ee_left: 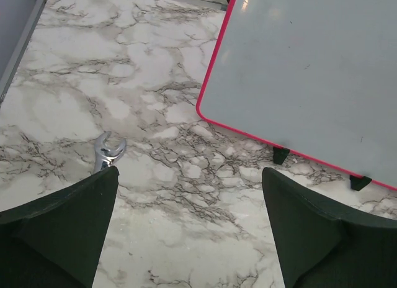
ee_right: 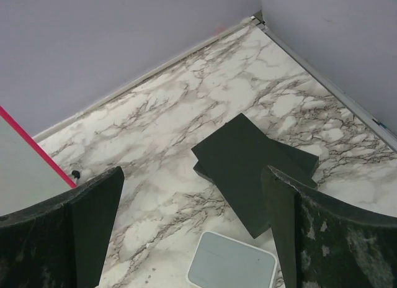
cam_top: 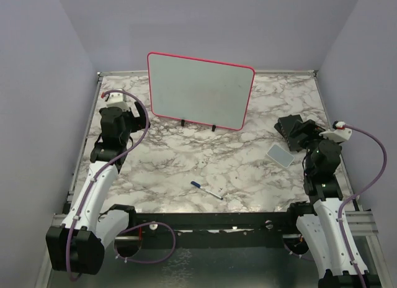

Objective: Write a sentence on the whiteboard
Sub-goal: Open the whiteboard marker at the center of the board.

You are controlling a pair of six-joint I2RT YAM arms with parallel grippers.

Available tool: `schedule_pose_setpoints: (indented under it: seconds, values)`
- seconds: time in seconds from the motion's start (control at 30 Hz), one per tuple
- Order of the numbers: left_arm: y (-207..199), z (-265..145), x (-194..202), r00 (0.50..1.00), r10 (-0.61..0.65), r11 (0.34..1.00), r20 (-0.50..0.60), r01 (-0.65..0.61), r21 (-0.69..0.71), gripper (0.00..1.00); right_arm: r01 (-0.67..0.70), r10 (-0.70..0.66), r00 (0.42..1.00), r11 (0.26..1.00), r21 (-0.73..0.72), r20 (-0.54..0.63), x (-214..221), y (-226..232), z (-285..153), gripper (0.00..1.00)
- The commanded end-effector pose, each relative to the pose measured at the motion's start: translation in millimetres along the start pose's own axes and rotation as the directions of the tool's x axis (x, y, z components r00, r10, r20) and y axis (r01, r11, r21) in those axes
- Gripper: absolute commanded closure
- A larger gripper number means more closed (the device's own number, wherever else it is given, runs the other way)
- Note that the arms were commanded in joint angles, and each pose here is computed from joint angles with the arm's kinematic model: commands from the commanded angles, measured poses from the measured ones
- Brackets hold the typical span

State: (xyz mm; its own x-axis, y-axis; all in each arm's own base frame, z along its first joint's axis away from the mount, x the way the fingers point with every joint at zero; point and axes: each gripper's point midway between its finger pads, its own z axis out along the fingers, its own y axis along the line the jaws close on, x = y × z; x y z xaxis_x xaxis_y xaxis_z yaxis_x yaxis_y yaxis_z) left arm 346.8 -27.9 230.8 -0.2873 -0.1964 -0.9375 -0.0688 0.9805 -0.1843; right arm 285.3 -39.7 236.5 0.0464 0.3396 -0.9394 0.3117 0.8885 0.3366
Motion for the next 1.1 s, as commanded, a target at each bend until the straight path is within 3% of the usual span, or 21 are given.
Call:
schedule_pose_setpoints:
  seconds: [0.0,0.33,0.43,0.53,0.67,0.8,0.93,1.07]
  values:
    - [-10,0,-10,1.0,-0.026,0.999,0.017,0.026,0.033,0.01,0.007,-0.007,1.0,1.0,-0.029,0.0,2,4,0,0.04]
    - [-21,5,8,0.998,0.052,0.998,-0.038,-0.05,0.045,0.01,0.007,-0.007,1.0,0.999,-0.036,0.0,2,4,-1,0.04]
    - [-34,1,15,0.992,0.118,0.988,-0.044,-0.112,0.106,0.01,0.013,-0.013,1.0,0.999,-0.044,-0.002,3,5,-1,0.04]
    - [-66,-7,30,0.976,0.213,0.941,-0.03,-0.197,0.274,0.01,0.027,-0.028,0.999,0.997,-0.072,-0.016,6,10,0,0.04]
    - [-119,-24,71,0.923,0.384,0.806,-0.024,-0.322,0.496,0.01,0.042,-0.055,0.996,0.983,-0.179,-0.07,18,30,3,0.06]
    - [-168,-52,128,0.842,0.54,0.585,0.006,-0.381,0.716,0.01,0.044,-0.088,0.988,0.949,-0.313,-0.127,28,54,1,0.07]
    - [-194,-91,183,0.743,0.668,0.384,0.04,-0.391,0.836,0.01,0.03,-0.089,0.985,0.93,-0.365,-0.148,32,63,-3,0.07]
    - [-201,-120,218,0.656,0.746,0.24,0.117,-0.428,0.871,0.01,0.026,-0.088,0.984,0.929,-0.368,-0.153,34,64,-3,0.07]
